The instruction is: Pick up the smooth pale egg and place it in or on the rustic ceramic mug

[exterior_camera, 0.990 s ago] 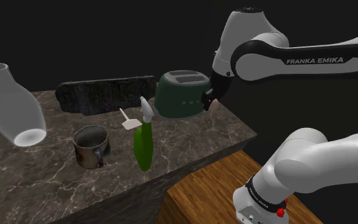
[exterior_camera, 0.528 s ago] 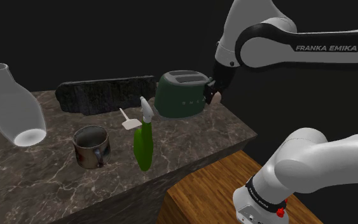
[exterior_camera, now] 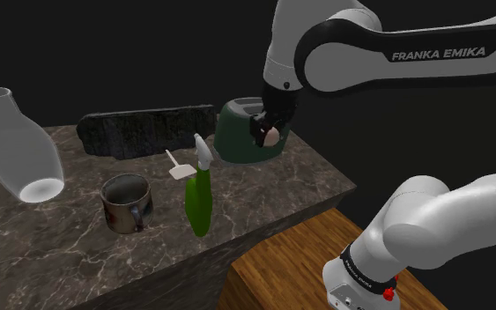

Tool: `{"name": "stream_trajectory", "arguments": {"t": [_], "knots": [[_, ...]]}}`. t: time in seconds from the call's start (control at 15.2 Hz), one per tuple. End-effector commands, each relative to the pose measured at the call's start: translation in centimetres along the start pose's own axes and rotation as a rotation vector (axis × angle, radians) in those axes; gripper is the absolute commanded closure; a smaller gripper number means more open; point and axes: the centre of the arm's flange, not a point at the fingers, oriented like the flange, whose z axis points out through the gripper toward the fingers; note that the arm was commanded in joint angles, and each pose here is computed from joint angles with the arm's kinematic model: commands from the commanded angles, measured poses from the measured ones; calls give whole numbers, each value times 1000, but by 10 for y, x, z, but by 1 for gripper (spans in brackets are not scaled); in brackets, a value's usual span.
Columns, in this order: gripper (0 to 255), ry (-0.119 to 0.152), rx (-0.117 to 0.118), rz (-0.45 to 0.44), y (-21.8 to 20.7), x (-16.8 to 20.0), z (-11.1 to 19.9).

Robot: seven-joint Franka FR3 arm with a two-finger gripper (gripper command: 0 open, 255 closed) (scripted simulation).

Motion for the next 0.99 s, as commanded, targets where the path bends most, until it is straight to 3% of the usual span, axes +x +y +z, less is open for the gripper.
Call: {"name": "stream_trajectory", "arguments": {"t": [0.0,0.92], "knots": [[255,0,1,0,-28,8,-3],[255,0,1,0,-204,54,-32]]}}
